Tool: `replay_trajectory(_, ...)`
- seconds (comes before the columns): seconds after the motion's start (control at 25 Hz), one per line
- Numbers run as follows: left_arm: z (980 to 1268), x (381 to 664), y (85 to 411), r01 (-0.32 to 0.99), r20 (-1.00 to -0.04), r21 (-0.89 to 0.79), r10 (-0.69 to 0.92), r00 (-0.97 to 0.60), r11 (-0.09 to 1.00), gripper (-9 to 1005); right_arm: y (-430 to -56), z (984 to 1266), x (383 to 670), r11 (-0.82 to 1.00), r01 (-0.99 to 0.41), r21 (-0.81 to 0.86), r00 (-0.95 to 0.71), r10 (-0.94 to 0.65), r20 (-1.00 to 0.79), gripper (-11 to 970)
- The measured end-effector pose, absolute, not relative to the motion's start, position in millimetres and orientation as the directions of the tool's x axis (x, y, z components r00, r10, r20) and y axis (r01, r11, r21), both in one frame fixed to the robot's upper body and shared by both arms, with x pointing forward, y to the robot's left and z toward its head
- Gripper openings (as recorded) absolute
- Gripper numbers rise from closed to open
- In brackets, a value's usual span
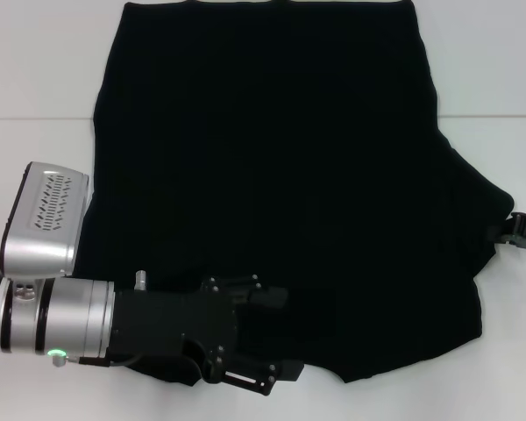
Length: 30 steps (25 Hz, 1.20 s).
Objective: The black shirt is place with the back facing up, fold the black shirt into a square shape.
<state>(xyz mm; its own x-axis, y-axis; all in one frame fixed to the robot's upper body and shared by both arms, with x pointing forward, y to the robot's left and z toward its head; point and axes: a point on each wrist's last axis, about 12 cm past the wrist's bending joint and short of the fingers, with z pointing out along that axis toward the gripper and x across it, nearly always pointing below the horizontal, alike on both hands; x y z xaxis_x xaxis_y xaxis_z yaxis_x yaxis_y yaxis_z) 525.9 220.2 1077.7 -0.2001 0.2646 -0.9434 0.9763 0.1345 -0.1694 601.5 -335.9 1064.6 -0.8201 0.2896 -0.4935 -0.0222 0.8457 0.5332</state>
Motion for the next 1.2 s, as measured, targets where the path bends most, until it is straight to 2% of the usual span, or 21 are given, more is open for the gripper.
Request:
replay_trajectory(0.12,1077.5,525.6,220.4,0.976,-0.943,-0.171,0.264,-0.201,0.134,953,-336.4,1063.4,600.8,0.847,-0.017,0.531,-0.818,0.293,-0.495,67)
replay_trajectory(0.32,1076.6,524.7,219.7,0.975,-0.943,-0.175,0.262,-0.205,0.135,952,-342.9,1063.8,599.1,0.851,-0.012,0.525,-0.807,0.302,-0.507,1)
replay_trajectory(0.84,1076.8,522.9,217.0,0.972,-0.943,-0.195,0.246,-0.222,0.129,950,-386.1,1067.9,585.3,0.843,0.061,0.535,-0.719,0.408,-0.562,2)
replay_trajectory(1.2,1076.8,522.8,217.1,0.972,-0.943,-0.198,0.245,-0.225,0.129,949,-389.0,1066.4,582.7,0.848,0.056,0.527,-0.709,0.405,-0.576,2)
